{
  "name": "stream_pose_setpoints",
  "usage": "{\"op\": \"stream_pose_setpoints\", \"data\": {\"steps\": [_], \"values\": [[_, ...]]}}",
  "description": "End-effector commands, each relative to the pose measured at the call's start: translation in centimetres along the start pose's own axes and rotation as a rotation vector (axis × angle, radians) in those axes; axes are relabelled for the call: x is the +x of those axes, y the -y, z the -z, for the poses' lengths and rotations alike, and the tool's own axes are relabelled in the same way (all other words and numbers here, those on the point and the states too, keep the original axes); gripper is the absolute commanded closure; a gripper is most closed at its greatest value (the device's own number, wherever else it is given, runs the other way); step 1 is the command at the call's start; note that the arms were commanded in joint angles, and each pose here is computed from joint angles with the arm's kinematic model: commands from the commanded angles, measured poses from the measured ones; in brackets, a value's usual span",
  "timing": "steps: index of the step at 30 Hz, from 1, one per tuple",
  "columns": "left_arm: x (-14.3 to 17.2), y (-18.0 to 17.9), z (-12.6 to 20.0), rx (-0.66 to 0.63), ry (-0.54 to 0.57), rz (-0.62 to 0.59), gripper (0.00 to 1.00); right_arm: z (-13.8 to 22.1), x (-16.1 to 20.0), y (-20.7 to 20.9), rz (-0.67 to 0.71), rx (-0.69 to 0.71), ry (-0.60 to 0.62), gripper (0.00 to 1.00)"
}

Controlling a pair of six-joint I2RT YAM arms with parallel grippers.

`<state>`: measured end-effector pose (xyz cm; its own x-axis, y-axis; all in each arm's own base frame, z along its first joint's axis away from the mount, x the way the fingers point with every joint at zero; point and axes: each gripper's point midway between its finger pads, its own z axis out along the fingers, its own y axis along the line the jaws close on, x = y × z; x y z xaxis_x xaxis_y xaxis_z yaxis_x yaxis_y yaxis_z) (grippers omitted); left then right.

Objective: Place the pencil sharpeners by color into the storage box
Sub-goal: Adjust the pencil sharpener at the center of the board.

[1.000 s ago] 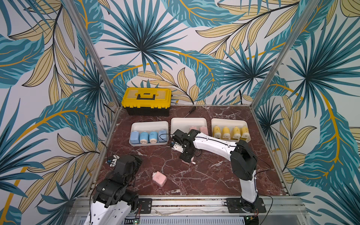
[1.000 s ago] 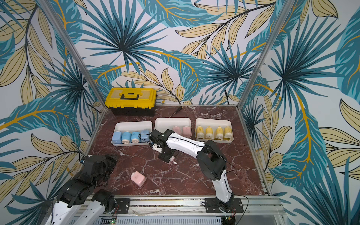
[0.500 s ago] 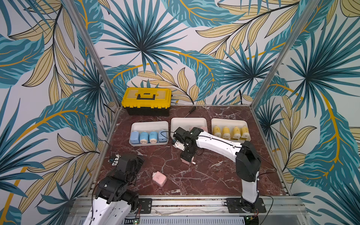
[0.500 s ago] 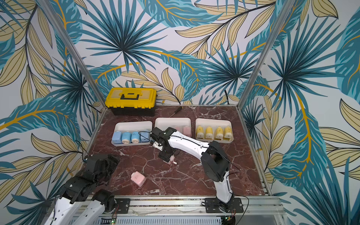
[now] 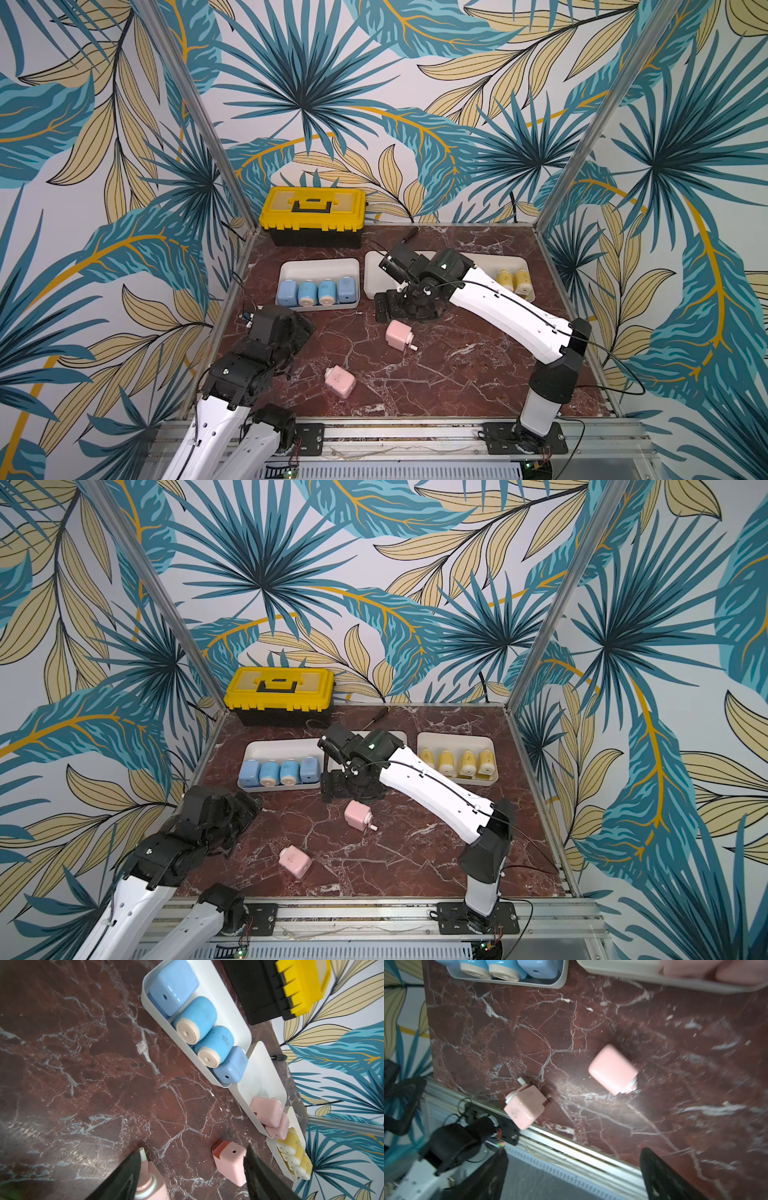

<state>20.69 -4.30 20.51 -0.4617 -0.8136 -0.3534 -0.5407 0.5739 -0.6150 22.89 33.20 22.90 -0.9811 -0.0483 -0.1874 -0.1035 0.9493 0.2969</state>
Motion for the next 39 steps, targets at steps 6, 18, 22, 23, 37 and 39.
{"op": "stream_pose_setpoints", "data": {"steps": [6, 18, 22, 23, 37, 39], "values": [[0.0, 4.6, 0.6, 0.083, -0.08, -0.256, 0.2, 0.7, 0.1, 2.8, -0.477, 0.129, 0.121, 0.01], [3.5, 16.3, -7.1, 0.281, -0.454, -0.705, 0.77, -4.5, 6.8, 7.6, -0.698, -0.102, 0.09, 0.94], [6.3, 17.4, -9.6, 0.312, -0.553, -0.757, 0.87, -8.6, 7.9, 6.0, -0.707, -0.127, 0.041, 1.0], [7.1, 17.4, -10.1, 0.316, -0.577, -0.768, 0.88, -9.4, 7.8, 5.6, -0.714, -0.141, 0.034, 1.0], [13.9, 17.0, -15.5, 0.36, -0.766, -0.82, 0.93, -17.1, 8.2, 7.6, -1.02, -0.386, 0.074, 1.0], [14.5, 16.8, -16.0, 0.354, -0.778, -0.823, 0.93, -17.7, 8.3, 8.0, -1.044, -0.397, 0.079, 1.0]]}}
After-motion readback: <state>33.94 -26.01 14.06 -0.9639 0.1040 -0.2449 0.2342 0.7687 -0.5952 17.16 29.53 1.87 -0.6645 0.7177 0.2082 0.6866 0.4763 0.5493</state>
